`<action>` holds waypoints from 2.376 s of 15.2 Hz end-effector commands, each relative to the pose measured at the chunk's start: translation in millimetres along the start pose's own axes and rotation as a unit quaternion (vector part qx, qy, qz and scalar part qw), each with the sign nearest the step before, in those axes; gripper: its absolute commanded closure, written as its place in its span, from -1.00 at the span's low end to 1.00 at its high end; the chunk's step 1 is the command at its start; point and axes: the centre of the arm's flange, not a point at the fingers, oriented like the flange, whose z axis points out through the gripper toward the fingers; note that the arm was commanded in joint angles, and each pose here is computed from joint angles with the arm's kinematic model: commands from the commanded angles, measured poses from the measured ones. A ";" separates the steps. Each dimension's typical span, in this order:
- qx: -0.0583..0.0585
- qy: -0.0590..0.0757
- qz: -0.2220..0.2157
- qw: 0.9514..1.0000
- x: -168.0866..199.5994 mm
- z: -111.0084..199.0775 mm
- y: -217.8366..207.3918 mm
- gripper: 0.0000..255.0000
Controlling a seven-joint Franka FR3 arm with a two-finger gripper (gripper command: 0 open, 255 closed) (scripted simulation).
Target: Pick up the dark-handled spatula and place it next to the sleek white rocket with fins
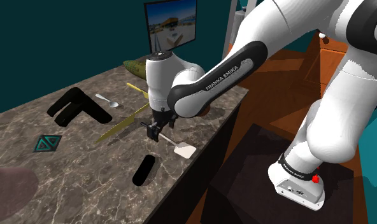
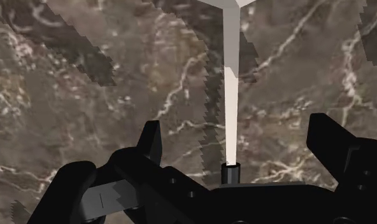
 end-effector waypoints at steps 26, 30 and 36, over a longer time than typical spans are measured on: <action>0.000 0.000 0.000 1.000 3.5 -33.3 -1.2 1.00; 0.000 0.000 0.000 1.000 4.8 -54.4 -1.2 1.00; 0.000 0.000 0.000 1.000 6.9 -86.0 -1.2 1.00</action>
